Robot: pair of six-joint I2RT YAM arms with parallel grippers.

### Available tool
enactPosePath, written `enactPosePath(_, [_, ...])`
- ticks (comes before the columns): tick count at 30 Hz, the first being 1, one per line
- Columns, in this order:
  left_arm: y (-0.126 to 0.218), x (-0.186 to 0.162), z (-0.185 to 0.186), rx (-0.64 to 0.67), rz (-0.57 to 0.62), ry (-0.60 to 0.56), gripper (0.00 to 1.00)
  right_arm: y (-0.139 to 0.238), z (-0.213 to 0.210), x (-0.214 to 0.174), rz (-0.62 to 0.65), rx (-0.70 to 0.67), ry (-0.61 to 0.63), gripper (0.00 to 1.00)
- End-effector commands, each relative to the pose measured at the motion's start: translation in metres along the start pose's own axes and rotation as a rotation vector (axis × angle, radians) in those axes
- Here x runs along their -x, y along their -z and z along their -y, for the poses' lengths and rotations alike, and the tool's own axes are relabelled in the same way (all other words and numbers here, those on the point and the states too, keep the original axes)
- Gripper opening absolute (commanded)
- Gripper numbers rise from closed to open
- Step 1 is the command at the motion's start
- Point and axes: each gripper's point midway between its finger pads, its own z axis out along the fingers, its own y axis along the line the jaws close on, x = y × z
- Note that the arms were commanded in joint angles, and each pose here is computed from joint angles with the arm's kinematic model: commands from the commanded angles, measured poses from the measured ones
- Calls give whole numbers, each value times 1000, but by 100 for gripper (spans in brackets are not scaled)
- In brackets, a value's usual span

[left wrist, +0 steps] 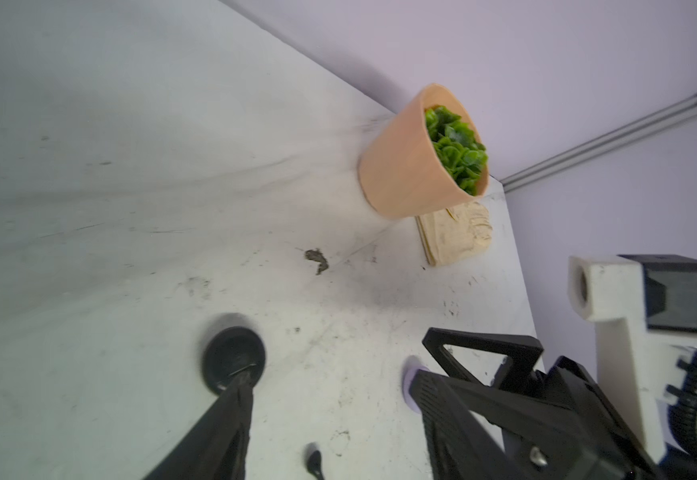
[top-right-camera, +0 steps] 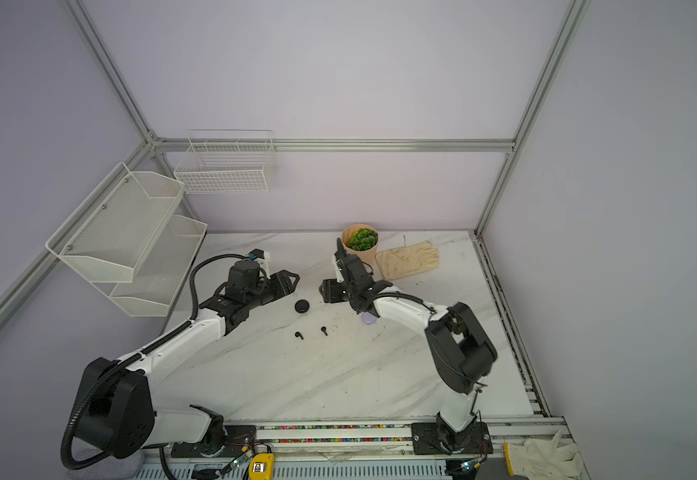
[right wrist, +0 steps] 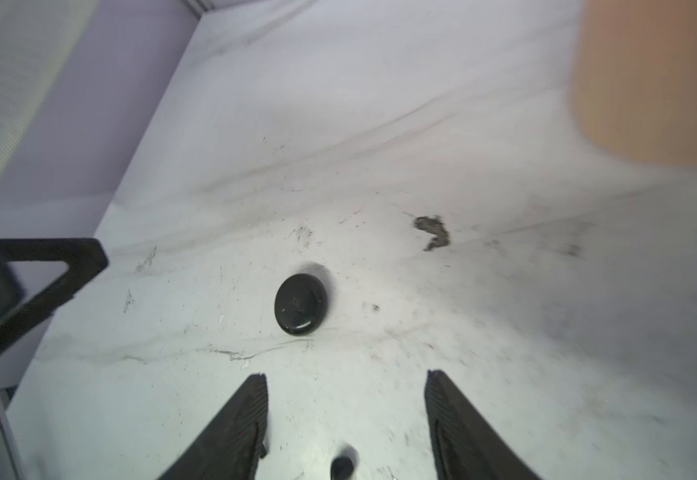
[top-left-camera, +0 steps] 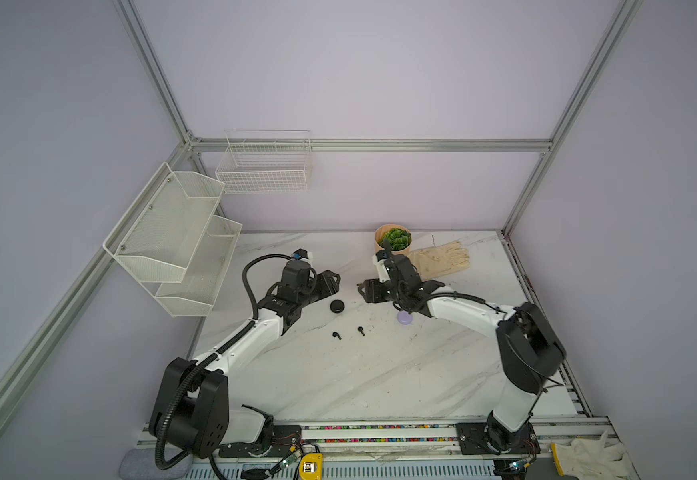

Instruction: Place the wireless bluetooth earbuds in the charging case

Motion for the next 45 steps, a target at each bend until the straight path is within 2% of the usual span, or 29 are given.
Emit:
enactPosePath(1, [0, -28, -51, 91, -102, 71, 65, -38, -8, -39, -179, -30, 195, 66])
enactPosePath(5, [4, -18, -85, 136, -118, 138, 68, -72, -7, -35, -205, -47, 193, 68])
enactPosePath(9, [0, -18, -97, 140, -133, 183, 70, -98, -12, -43, -228, -117, 132, 70])
enactPosePath(12, [-9, -29, -104, 144, -173, 204, 70, -103, -14, -47, -215, -130, 118, 78])
enactPosePath(18, [-11, -36, -108, 137, -185, 213, 70, -108, 2, -52, -229, -252, 149, 78])
enactPosePath(31, [-16, -41, -105, 98, -200, 218, 70, -114, 2, -43, -205, -276, 210, 60])
enactPosePath(39, [-17, -43, -104, 87, -214, 218, 70, -110, -3, -29, -170, -270, 246, 54])
enactPosePath(45, [-12, -40, -99, 72, -218, 202, 69, -95, -11, -10, -108, -233, 342, 52])
